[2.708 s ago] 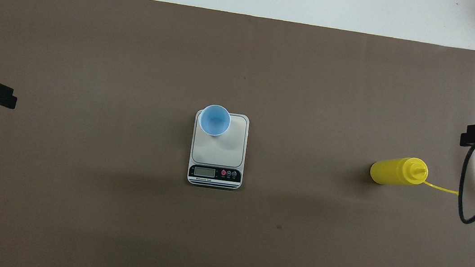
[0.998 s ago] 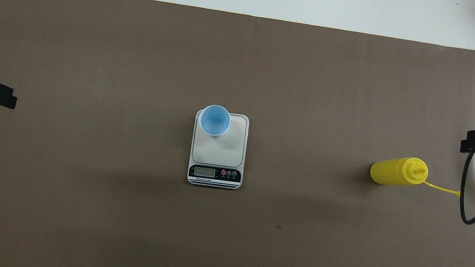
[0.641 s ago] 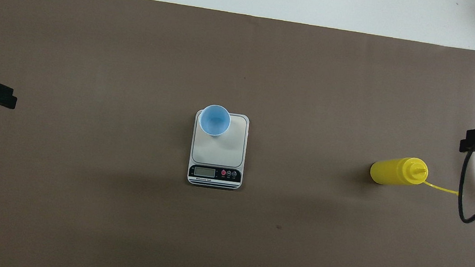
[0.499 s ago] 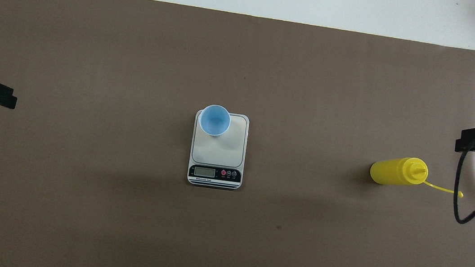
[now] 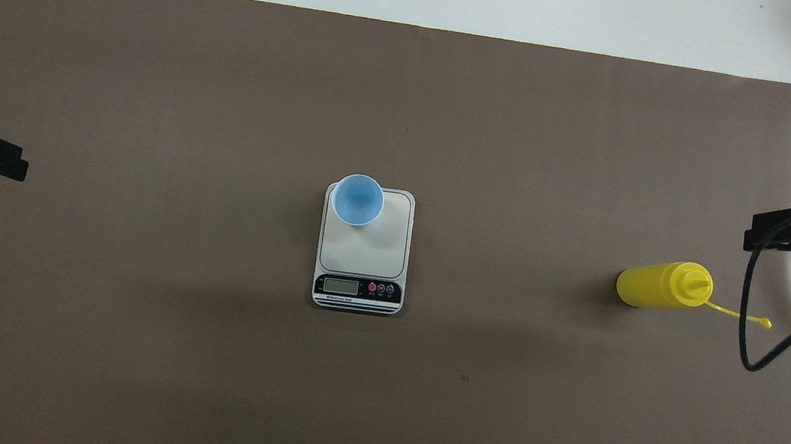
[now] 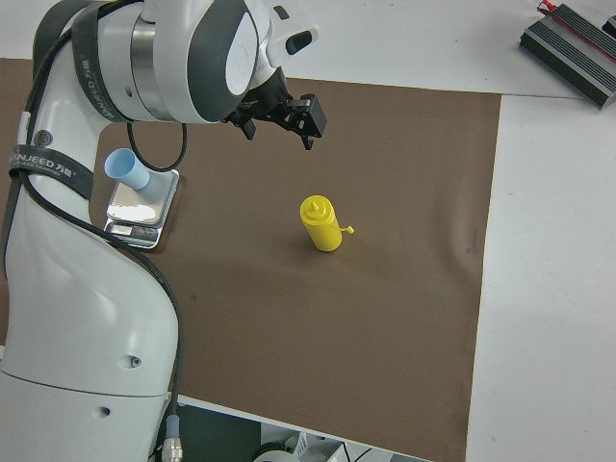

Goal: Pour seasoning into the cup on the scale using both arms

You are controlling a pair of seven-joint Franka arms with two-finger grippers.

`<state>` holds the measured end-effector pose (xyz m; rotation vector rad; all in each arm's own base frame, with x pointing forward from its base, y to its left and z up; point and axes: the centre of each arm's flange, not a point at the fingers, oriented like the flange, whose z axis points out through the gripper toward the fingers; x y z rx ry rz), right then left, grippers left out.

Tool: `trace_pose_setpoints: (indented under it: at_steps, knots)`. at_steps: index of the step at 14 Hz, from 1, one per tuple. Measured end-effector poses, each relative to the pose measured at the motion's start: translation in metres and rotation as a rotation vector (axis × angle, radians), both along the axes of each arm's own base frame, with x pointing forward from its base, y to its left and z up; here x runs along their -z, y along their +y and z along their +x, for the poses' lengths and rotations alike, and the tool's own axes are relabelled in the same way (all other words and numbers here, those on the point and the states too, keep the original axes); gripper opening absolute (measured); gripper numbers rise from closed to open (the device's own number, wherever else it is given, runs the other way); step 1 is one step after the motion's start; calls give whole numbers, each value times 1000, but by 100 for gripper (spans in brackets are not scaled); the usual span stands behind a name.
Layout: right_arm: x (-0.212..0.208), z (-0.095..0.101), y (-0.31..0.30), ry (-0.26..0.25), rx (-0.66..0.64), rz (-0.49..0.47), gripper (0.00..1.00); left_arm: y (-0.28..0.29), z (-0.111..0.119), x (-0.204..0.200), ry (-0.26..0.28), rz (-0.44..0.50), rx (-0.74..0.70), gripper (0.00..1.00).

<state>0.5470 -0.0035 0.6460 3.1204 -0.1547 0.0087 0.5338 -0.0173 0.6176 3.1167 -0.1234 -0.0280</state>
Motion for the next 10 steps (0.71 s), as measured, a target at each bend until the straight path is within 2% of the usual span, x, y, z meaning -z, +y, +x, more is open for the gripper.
trace_pose_setpoints:
  at_steps: [3, 7, 10]
  knots:
    - [1, 0, 0, 1, 0, 3, 100, 0, 0, 0, 0, 0, 0, 100]
    - [8, -4, -1, 38, 3, 4, 100, 0, 0, 0, 0, 0, 0, 100]
    - [9, -6, -1, 42, 4, 4, 100, 0, 0, 0, 0, 0, 0, 100]
